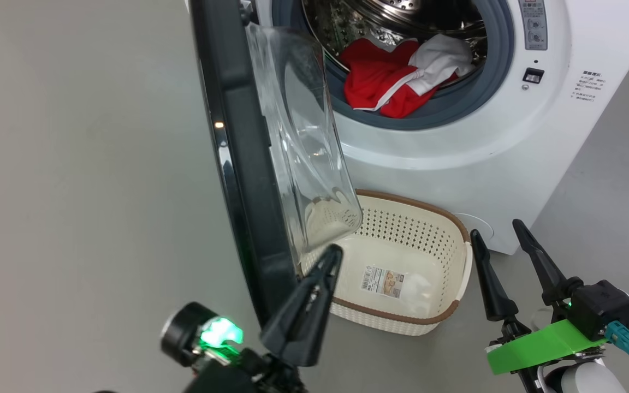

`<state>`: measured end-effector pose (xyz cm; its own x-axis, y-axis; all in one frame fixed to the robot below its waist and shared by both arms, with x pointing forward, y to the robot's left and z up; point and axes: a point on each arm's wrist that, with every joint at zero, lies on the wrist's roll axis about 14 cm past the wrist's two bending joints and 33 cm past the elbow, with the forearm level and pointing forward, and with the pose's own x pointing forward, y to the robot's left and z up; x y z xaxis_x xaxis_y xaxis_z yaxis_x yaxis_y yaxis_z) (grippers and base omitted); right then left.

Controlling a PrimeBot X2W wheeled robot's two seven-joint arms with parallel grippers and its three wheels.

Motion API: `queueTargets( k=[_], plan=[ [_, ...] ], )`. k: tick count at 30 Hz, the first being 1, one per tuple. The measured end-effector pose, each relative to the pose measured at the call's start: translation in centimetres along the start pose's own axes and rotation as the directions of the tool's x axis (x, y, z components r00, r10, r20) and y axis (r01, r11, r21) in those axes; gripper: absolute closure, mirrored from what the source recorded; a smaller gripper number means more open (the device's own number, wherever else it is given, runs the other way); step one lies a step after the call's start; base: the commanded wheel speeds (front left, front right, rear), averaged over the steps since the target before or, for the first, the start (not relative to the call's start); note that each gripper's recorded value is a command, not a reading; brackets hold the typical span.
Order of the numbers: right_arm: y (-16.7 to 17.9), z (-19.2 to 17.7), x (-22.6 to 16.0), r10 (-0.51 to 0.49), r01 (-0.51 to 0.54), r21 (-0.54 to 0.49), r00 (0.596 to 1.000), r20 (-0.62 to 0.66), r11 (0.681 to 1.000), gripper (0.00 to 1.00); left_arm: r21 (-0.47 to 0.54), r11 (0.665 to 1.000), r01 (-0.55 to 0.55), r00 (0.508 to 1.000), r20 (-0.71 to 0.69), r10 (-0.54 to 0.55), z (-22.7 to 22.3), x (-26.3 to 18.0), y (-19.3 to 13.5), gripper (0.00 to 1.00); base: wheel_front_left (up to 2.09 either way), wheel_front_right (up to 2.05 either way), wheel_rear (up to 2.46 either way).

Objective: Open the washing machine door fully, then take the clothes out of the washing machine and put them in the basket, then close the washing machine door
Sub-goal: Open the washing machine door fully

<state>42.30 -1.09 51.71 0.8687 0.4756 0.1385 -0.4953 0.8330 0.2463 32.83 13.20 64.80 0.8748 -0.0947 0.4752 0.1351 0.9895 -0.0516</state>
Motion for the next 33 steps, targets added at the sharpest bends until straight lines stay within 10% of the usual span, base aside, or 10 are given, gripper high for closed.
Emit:
queueTargets(
  k=[33],
  plan=[
    [-0.2,-1.0,0.3,-0.002,0.002,0.012,1.0,-0.022,1.0,0.0,0.068,0.981,-0.183,0.925,-0.324,0.196,-8.6,-1.9,3.4,1.0,0.0,0.0,0.0]
  ],
)
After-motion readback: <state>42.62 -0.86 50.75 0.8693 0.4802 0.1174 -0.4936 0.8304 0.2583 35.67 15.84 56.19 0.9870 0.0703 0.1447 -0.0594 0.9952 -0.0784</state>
